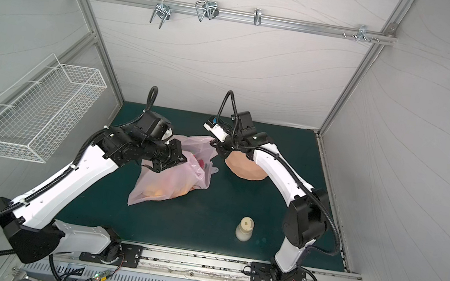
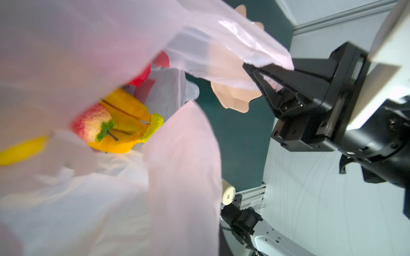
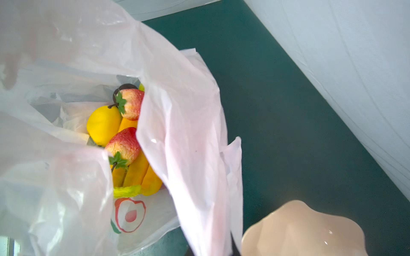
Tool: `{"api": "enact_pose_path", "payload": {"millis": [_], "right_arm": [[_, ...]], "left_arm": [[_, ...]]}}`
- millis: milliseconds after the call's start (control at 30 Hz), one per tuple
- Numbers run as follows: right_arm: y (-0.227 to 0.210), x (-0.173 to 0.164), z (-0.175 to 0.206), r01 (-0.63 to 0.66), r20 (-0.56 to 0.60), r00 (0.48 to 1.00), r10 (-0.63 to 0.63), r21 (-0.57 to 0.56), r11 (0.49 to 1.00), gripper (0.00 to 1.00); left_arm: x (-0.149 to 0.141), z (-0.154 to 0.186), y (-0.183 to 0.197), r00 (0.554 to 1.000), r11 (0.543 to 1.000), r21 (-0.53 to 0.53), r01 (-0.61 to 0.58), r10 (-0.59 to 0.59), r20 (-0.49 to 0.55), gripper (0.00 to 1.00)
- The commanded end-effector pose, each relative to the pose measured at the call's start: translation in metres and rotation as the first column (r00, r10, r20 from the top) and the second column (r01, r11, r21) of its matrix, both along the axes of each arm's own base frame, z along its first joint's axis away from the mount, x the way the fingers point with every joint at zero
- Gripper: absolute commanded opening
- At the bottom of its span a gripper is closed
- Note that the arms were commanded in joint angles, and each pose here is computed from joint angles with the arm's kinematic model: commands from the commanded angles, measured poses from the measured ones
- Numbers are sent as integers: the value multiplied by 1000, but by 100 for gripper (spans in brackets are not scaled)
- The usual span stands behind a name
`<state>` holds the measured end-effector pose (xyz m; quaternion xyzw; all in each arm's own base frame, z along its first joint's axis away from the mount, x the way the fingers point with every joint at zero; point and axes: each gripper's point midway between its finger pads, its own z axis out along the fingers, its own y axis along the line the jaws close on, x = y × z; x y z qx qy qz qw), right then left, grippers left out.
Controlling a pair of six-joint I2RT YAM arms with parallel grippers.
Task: Place the fruits into the plastic bag
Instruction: Pick up the plastic bag from the center of the table, then place the plastic bag at the center of the table.
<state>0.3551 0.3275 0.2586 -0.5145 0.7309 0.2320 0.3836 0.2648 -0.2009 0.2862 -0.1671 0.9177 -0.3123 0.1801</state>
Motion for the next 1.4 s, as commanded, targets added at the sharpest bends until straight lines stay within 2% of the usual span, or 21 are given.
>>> {"api": "enact_pose_path", "payload": {"millis": [0, 333, 500, 733, 867, 1100, 1300, 1367], "right_arm": [[-20, -4, 54, 66, 12, 998, -68, 84, 994, 0], [-58, -5, 89, 215, -14, 976, -215, 21, 976, 0], [-80, -9, 102, 282, 14, 960, -281, -29, 959, 0], [-84, -20, 86, 305, -63, 949, -308, -58, 951, 0], [-90, -23, 93, 326, -40, 943, -329, -64, 943, 0], [-100, -25, 90, 349, -20, 935, -353, -110, 931, 0], [-105, -23, 89, 376, 9, 926, -377, -112, 920, 0], [-103, -24, 79, 366, -17, 929, -370, -116, 923, 0]], "left_arm": [[11, 52, 0, 983, 997, -75, 35, -20, 184, 0], [16, 72, 17, 966, 995, -90, 53, -28, 257, 0], [20, 72, 34, 950, 996, -83, 26, 1, 311, 0], [13, 58, 35, 935, 988, -112, 101, -56, 349, 0], [12, 40, 36, 947, 989, -114, 96, -56, 317, 0], [13, 39, 41, 934, 991, -87, 105, -68, 351, 0], [7, 37, 34, 919, 980, -110, 165, -112, 378, 0], [2, 29, 32, 918, 976, -123, 180, -122, 378, 0]]}}
